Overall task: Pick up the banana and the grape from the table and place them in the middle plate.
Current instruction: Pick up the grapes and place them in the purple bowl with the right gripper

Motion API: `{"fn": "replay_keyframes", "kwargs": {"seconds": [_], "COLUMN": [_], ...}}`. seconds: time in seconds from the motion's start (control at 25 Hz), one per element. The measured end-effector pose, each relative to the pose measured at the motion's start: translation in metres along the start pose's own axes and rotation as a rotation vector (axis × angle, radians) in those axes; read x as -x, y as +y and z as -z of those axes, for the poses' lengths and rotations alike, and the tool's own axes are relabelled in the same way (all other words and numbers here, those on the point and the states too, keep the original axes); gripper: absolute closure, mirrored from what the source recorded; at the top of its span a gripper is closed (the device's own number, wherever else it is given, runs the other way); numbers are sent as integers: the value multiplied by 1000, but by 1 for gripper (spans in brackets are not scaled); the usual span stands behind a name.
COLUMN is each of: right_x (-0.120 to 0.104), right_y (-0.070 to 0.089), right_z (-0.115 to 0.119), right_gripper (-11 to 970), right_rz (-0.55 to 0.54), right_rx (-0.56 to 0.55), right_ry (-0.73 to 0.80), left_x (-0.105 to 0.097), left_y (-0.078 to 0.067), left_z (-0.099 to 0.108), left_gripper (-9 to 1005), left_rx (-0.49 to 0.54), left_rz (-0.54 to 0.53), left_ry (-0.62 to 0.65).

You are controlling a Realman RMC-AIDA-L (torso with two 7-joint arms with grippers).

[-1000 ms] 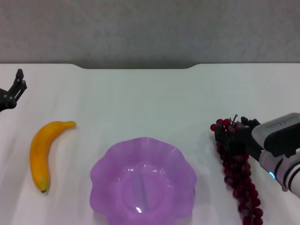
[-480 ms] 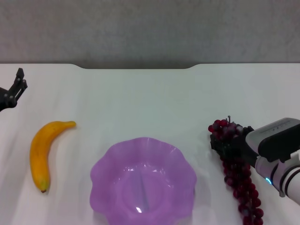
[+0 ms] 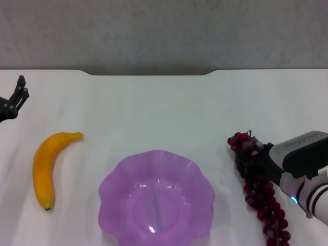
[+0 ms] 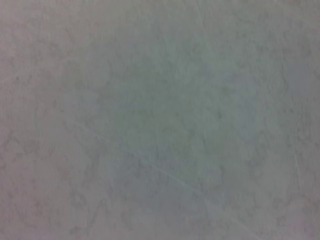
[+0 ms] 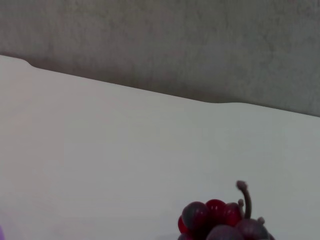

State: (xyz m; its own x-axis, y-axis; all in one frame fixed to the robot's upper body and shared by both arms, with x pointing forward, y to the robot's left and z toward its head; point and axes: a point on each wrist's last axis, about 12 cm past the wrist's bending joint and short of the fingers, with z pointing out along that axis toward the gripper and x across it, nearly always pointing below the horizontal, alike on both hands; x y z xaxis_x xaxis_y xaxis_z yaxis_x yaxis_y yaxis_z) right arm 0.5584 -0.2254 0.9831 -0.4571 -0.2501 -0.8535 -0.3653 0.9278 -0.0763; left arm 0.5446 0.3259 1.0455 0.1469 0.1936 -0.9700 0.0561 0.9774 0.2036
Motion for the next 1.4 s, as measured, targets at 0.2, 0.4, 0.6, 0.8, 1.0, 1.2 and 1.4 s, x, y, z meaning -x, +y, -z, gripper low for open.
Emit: {"fn": "replay_keyframes", "kwargs": {"seconds": [0.2,0.4,0.6,0.8,1.0,1.2,1.4], "right_x": [0,-1,0,1,2,3,5], "right_y": [-1,-1,-1,-2,-3,-2,-1], "right_z": [0,0,-1,-1,-2,-2,-2], "right_gripper": [277,389,492,529,566,572,579], "right_rz": [0,1,8,14,13,13,12], "right_rx": [-2,-1,2,1,-2,1,7], "right_ry": [1,2,9,10,8,6,-2], "left_x": [0,0,0,0,-1,-1,-3], "left_y": [0,0,0,0,1,1,3], "left_z": [0,0,0,0,1,2,6], "left_gripper": [92,92,92,93,93,93,93], "left_rx": [0,0,0,0,1,2,8], "left_rz": [0,0,0,0,-2,-2,-3], "left_ry": [-1,0,0,0,4,6,14]}}
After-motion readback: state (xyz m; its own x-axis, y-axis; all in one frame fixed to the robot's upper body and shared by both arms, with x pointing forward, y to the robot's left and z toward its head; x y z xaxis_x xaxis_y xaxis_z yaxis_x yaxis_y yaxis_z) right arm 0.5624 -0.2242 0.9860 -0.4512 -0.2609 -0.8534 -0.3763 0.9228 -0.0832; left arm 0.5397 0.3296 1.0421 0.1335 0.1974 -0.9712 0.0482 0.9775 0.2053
